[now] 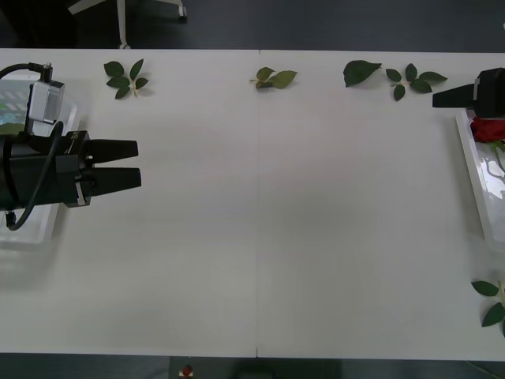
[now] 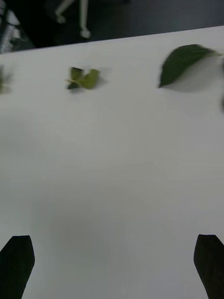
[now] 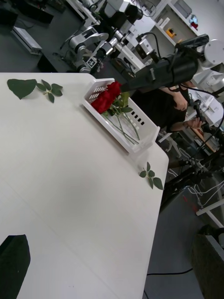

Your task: Put the red flowers into the right box and the blue flowers into the left box

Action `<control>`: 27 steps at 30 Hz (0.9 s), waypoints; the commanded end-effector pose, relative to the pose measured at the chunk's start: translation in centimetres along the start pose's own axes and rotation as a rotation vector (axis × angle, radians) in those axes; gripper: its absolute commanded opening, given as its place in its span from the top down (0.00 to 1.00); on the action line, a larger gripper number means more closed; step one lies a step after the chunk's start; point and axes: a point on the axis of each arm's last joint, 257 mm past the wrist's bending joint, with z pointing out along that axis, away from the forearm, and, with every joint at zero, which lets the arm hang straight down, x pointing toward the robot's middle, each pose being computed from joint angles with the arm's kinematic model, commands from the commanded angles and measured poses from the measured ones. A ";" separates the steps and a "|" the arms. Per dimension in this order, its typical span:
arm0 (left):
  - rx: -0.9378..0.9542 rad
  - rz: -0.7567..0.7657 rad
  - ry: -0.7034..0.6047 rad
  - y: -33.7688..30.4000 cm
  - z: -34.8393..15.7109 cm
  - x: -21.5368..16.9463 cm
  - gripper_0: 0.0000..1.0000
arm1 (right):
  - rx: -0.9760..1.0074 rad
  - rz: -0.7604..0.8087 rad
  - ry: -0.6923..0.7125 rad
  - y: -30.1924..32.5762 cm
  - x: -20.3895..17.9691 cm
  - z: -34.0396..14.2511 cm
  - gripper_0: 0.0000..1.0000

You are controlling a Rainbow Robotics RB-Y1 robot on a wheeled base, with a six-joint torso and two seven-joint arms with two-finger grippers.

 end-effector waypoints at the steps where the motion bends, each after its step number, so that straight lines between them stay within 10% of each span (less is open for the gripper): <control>1: -0.001 0.073 -0.007 -0.3 -0.2 -1.5 0.00 | -0.113 -0.149 0.012 3.0 0.1 -2.4 0.00; 27: -0.001 0.073 -0.007 -0.3 -0.2 -1.5 0.00 | -0.738 -0.674 -0.086 22.4 12.7 -7.0 0.00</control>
